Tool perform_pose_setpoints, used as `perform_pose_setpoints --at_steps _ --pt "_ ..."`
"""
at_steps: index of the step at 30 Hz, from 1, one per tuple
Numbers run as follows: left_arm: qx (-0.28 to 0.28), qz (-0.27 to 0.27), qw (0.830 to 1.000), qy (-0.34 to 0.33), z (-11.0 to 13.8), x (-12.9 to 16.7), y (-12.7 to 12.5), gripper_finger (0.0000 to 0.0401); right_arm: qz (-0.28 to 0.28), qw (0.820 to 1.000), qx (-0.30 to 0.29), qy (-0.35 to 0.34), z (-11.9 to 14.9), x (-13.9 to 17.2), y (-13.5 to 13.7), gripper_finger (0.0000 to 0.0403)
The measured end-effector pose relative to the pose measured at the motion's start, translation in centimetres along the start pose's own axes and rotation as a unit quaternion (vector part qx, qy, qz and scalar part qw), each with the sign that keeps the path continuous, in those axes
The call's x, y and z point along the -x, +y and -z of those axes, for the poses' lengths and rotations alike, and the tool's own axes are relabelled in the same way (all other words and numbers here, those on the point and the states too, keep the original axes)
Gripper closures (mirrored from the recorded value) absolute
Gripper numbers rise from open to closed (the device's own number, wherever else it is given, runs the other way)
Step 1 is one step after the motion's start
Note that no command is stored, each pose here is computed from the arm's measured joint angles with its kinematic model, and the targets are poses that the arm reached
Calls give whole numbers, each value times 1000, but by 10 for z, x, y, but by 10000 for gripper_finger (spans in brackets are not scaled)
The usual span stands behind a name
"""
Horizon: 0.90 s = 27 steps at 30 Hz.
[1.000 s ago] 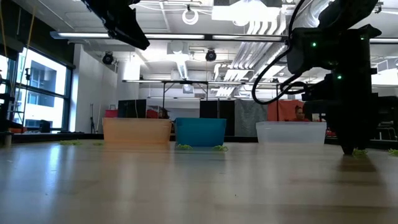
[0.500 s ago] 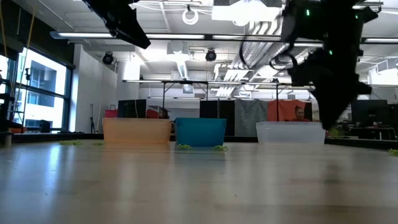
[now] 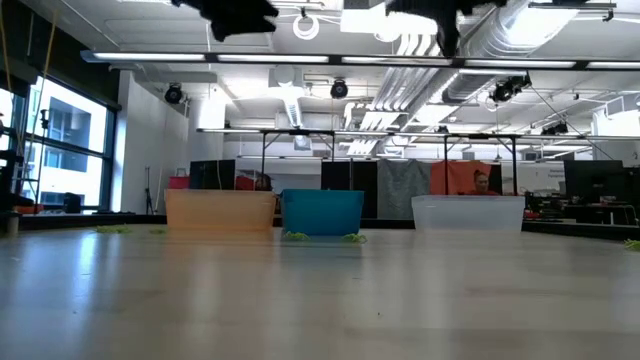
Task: Sort Halloween decoration
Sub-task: Put the green spider toy into the orange bin
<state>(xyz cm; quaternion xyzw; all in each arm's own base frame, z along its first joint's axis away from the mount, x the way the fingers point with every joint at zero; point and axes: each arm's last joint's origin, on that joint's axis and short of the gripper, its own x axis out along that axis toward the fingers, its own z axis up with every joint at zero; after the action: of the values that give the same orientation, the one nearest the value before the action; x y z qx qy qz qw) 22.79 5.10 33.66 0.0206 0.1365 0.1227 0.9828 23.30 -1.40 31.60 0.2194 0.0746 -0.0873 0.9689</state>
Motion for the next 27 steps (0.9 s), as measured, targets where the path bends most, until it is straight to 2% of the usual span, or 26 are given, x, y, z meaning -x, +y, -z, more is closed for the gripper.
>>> perform_pose_setpoints --at_steps 2,5,8,12,15,20,27 --pt "2 24 999 -37 -6 -4 2 213 -56 996 23 -60 -15 1 4 402" --pt "14 70 992 -101 -16 -12 5 213 -78 990 46 -110 -27 1 4 402" --pt "32 128 978 -158 -23 -24 6 213 -66 989 65 -116 -34 -6 1 403" --pt "66 183 960 -202 -24 -43 6 213 -89 983 113 -112 -51 -24 6 403" --pt "89 192 956 -204 -21 -54 5 213 -103 981 137 -93 -63 -38 9 403" --pt "86 188 957 -205 -19 -58 6 213 -113 981 145 -60 -80 -50 13 403" --pt "76 187 956 -215 -21 -56 5 213 -103 983 144 -56 -85 -54 8 403"
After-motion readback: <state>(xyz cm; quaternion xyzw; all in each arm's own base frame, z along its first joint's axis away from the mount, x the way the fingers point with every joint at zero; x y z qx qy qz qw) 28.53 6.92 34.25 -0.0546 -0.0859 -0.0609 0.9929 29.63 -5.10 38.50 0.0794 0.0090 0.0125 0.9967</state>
